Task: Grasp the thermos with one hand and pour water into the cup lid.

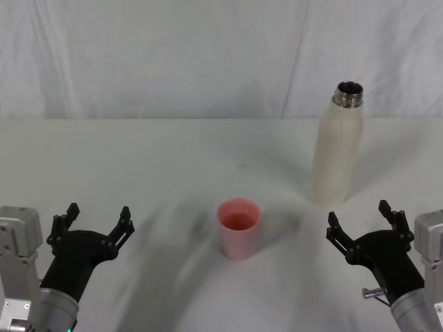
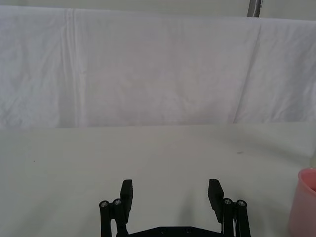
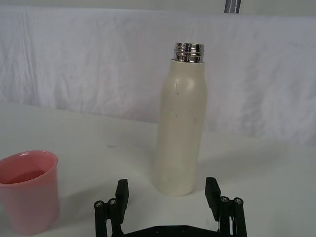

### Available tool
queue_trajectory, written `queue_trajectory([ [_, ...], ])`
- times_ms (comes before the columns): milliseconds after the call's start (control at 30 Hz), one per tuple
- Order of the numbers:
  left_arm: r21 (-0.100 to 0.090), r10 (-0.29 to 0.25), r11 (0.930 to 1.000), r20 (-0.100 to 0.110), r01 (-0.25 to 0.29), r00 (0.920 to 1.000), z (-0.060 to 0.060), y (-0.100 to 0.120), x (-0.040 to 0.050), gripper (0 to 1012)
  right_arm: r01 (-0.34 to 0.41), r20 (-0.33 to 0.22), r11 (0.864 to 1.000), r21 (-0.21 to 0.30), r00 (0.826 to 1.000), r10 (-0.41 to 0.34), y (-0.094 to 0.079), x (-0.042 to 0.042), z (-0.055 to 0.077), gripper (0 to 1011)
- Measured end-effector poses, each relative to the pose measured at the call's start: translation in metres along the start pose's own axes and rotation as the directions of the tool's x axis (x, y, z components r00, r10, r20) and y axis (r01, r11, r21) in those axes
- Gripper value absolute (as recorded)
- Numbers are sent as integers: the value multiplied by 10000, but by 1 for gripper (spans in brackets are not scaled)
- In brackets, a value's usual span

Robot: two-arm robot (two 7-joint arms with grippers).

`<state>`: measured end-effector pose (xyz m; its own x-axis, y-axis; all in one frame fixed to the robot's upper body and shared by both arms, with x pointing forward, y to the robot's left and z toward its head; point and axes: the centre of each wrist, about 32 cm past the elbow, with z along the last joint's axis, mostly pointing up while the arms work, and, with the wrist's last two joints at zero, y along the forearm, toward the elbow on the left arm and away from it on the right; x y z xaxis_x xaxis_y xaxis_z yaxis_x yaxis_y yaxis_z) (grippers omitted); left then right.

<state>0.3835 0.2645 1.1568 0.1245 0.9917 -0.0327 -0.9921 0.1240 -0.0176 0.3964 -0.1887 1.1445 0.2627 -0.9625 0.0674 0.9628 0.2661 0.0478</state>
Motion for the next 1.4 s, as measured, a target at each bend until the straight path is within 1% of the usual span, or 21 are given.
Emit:
queue_trajectory([
  [833, 0, 0, 10000, 0, 0, 10000, 0, 0, 0, 1001, -1, 3, 10000, 2, 10000, 1, 0, 1, 0, 1003],
  [1133, 0, 0, 10000, 0, 0, 10000, 0, 0, 0, 1001, -175, 127, 9991, 379, 9998, 170, 4, 38, 77, 1002],
  [1400, 0, 0, 10000, 0, 0, 10000, 0, 0, 0, 1001, -300, 46, 9984, 474, 9995, 298, 22, 57, 117, 1002],
])
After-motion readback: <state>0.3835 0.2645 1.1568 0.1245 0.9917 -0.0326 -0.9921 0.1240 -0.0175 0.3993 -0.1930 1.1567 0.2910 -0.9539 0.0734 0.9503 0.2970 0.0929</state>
